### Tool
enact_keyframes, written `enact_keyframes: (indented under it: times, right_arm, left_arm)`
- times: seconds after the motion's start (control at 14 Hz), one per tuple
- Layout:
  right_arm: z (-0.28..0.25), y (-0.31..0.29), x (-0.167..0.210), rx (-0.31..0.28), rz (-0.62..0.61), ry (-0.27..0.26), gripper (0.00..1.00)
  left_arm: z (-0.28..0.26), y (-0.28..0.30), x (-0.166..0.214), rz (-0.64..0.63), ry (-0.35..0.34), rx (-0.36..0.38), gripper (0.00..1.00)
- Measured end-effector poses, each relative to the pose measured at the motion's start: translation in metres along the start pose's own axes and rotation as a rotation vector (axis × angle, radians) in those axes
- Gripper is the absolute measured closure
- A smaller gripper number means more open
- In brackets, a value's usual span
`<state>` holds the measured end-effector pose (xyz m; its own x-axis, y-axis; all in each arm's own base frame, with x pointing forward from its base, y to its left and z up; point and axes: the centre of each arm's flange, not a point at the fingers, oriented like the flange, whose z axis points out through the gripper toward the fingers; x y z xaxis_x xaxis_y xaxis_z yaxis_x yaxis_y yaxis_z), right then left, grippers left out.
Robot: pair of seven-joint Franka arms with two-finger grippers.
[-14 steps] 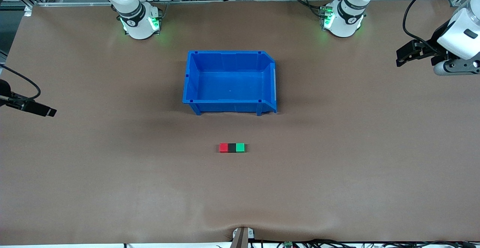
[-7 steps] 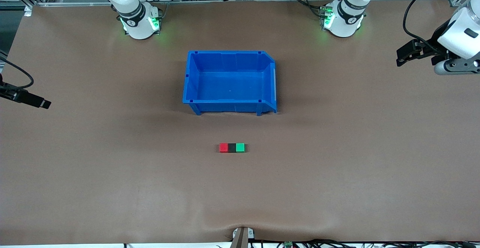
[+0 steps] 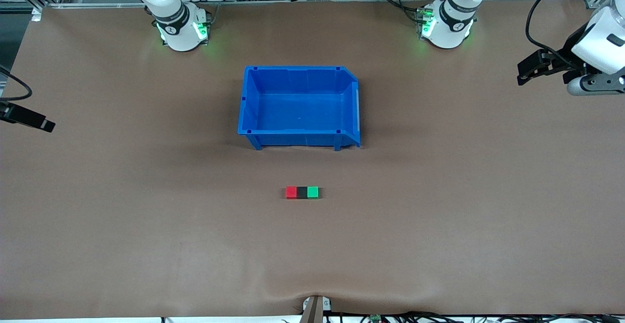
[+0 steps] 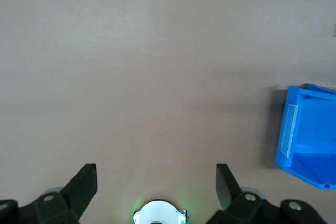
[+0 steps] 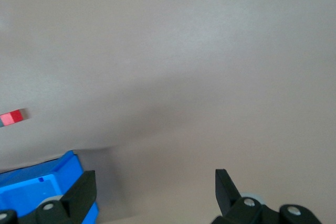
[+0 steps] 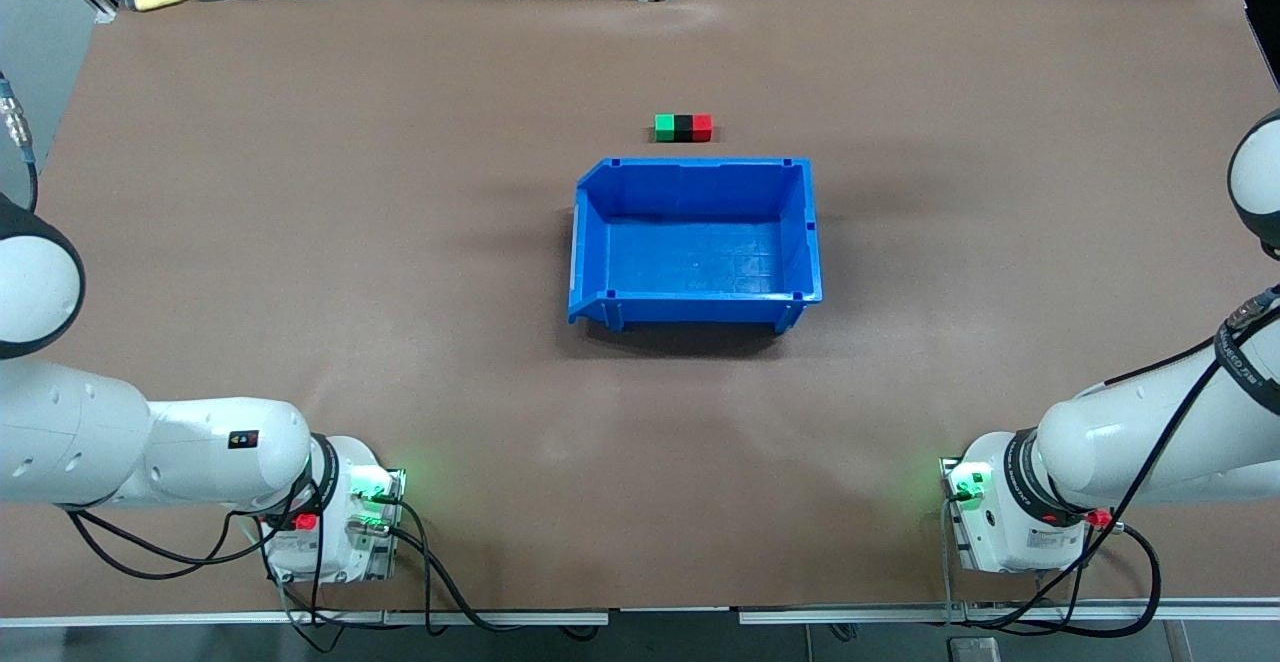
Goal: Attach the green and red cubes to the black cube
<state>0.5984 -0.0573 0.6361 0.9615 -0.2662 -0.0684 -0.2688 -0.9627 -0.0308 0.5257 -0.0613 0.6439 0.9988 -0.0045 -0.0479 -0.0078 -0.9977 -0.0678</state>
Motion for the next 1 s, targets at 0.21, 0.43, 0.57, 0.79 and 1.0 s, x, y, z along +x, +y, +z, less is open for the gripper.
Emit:
enact_keyframes:
  times: [0.21, 0.43, 0.57, 0.79, 1.0]
  right_arm:
    - [-0.006, -0.001, -0.006, -0.029, -0.032, 0.005, 0.0]
    - [-0.013, -0.007, -0.016, -0.056, -0.052, 0.013, 0.0]
    - [-0.014, -0.006, -0.022, -0.056, -0.053, 0.009, 0.0]
    - [-0.014, -0.002, -0.03, -0.056, -0.052, 0.002, 0.0]
    - [-0.013, 0.0, -0.038, -0.054, -0.052, 0.003, 0.0]
  left_arm:
    - [0.0, -0.004, 0.001, -0.008, 0.0, -0.001, 0.0]
    - [0.0, -0.01, 0.002, -0.016, 0.005, -0.002, 0.0]
    - [0.0, -0.01, 0.002, -0.017, 0.008, -0.002, 0.0]
    - [-0.001, -0.011, 0.003, -0.021, 0.015, -0.003, 0.0]
    - [-0.005, -0.016, 0.002, -0.034, 0.027, -0.004, 0.0]
